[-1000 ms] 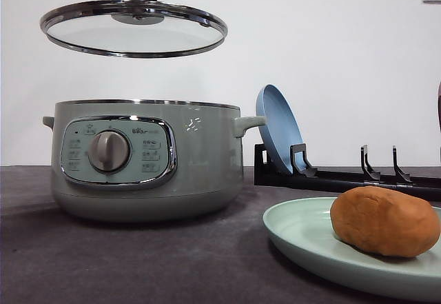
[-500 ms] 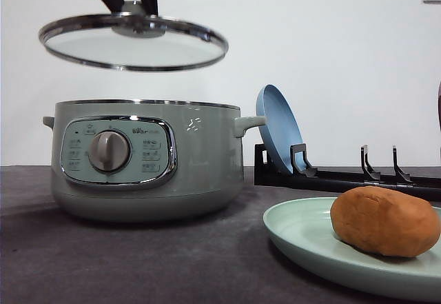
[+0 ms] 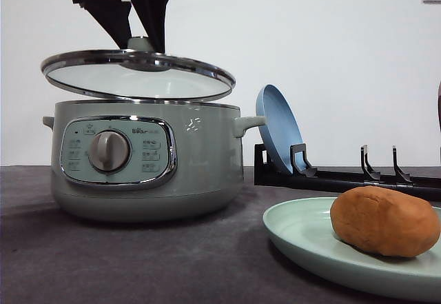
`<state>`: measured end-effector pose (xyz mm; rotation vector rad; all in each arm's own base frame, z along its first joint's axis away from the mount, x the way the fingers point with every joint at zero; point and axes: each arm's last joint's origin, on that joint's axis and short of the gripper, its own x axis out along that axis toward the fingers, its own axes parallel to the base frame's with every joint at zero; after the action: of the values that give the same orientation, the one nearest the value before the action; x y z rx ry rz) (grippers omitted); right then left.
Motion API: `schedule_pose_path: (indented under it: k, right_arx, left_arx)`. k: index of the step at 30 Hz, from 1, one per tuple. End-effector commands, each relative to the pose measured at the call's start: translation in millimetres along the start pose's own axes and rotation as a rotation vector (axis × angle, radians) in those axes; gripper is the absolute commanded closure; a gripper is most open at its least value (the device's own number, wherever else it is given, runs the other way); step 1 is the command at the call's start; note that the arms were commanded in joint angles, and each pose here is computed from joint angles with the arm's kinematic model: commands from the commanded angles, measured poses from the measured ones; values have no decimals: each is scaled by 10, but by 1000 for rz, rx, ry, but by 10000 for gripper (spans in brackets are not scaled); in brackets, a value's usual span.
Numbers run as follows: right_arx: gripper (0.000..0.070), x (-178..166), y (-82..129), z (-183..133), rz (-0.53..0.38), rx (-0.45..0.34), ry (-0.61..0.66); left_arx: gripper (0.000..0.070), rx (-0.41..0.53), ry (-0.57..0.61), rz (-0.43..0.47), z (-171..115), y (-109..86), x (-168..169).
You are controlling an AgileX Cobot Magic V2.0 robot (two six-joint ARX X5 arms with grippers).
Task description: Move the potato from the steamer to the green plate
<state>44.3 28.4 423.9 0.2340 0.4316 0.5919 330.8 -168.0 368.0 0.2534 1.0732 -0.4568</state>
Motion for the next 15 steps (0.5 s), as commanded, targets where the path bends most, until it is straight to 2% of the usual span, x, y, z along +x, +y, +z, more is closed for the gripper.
schedule_pose_path:
  k: [1,15]
  right_arx:
    - [64,-25,18,33,9,6,-14]
    - [64,-25,18,33,9,5,-14]
  left_arx:
    - [700,12,-66,-3,43,-21,-106]
    - [700,10,-21,-4,71,-13,174]
